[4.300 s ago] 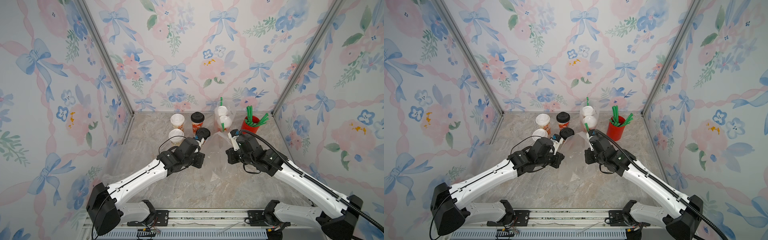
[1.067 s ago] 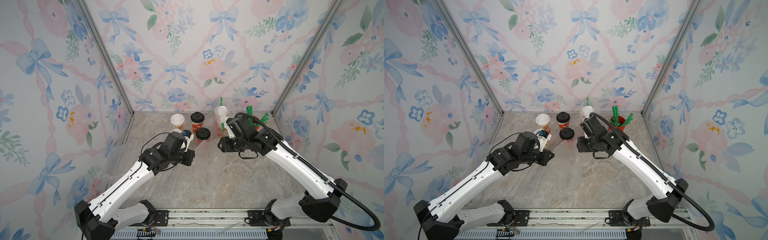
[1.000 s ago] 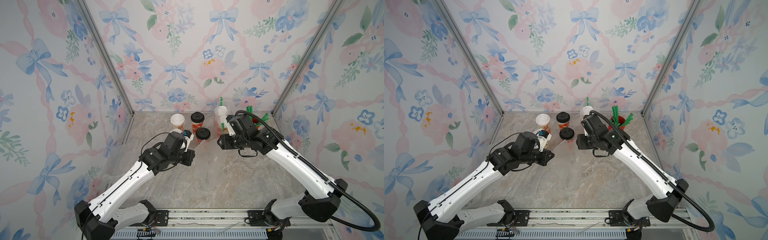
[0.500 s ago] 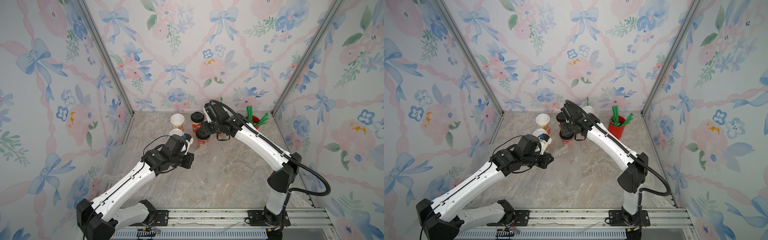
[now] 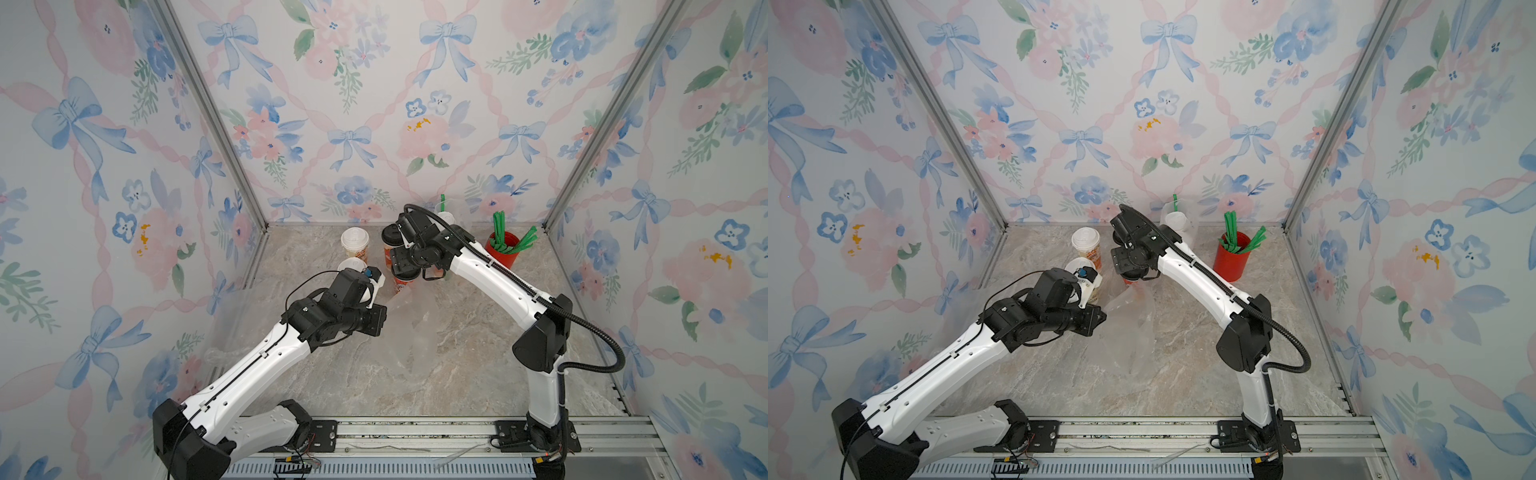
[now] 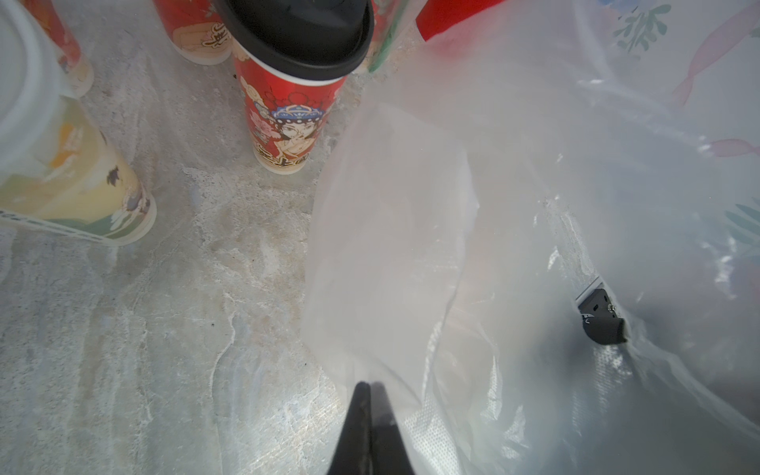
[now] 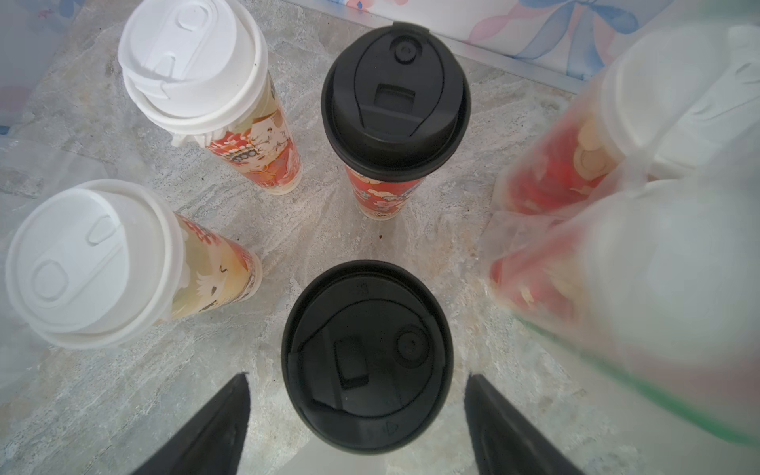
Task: Pack milk tea into plastic carrier bags
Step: Pick up the milk tea cup at the center of the board.
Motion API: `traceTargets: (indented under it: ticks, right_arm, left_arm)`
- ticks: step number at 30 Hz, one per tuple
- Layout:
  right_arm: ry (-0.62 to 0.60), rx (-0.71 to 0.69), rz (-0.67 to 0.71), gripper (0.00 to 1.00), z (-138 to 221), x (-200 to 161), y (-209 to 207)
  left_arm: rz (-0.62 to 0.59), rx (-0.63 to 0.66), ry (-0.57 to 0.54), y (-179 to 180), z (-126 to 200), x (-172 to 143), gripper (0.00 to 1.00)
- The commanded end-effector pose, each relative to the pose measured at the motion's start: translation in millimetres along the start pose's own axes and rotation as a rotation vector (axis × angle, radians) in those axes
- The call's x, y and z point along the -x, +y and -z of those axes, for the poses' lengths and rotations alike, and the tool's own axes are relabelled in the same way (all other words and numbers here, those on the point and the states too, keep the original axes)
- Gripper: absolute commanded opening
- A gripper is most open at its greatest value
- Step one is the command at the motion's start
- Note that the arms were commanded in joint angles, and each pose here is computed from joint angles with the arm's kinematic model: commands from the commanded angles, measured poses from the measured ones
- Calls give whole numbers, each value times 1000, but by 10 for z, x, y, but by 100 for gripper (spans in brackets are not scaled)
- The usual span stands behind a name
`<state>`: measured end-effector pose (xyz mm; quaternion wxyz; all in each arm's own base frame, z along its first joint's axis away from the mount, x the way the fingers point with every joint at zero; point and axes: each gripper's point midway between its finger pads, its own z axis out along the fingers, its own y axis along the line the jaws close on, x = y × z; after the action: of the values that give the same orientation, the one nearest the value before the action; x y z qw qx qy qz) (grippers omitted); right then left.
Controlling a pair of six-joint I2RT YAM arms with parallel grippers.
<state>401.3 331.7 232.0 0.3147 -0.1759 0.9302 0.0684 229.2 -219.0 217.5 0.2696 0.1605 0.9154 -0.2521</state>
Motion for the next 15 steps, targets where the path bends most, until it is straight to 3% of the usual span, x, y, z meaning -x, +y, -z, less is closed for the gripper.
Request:
traceTargets:
  ticks: [1,9,15]
  right_arm:
    - [34,-15,-5,85,-85,-51,-11]
    - [68,-44,4,88,-239,-135,-47]
    - [71,-55,10,83,-304,-161,-52]
  left_arm:
    - [6,-11,-16,-13,60,15,0]
    - [6,-14,-17,-19,66,6,0]
    - [7,-12,-16,-12,63,3,0]
